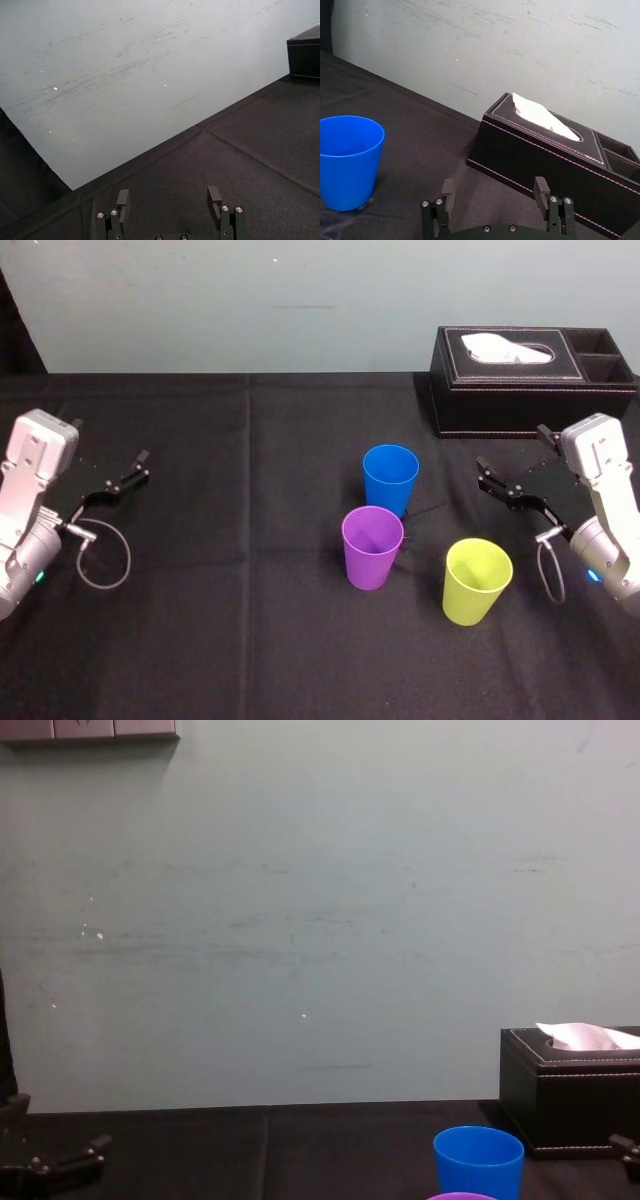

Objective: Stack the three plastic cups sequentially using one hand.

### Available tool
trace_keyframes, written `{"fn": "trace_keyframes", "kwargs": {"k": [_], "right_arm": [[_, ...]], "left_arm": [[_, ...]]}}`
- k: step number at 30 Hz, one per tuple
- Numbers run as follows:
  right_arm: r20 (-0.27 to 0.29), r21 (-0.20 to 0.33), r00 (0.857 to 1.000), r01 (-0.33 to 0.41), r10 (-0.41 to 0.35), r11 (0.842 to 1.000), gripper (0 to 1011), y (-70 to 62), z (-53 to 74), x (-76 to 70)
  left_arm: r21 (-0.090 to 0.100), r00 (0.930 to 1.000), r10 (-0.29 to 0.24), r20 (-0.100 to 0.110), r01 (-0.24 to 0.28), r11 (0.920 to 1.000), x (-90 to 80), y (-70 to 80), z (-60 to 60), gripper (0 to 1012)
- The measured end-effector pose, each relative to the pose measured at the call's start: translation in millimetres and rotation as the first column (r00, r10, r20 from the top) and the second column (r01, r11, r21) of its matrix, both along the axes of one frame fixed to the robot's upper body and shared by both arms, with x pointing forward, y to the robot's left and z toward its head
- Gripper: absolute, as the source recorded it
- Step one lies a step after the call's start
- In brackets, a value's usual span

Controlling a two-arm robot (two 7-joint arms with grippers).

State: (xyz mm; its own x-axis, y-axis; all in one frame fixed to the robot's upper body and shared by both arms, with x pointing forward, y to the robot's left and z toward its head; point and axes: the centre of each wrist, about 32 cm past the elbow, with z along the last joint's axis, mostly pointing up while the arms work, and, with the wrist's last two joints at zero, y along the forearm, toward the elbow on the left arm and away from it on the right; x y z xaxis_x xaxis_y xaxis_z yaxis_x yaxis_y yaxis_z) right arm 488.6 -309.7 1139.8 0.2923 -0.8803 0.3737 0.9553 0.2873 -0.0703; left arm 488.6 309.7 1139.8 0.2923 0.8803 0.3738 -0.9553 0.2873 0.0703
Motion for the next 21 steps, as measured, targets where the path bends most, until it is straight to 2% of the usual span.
{"fn": "trace_keyframes", "kwargs": {"k": [21], "right_arm": [[0.0,0.0,1.0,0.0,0.0,1.0,1000,0.0,0.0,0.0]], "left_arm": [[0.0,1.0,0.0,0.0,0.0,1.0,0.0,0.0,0.0,1011]]}}
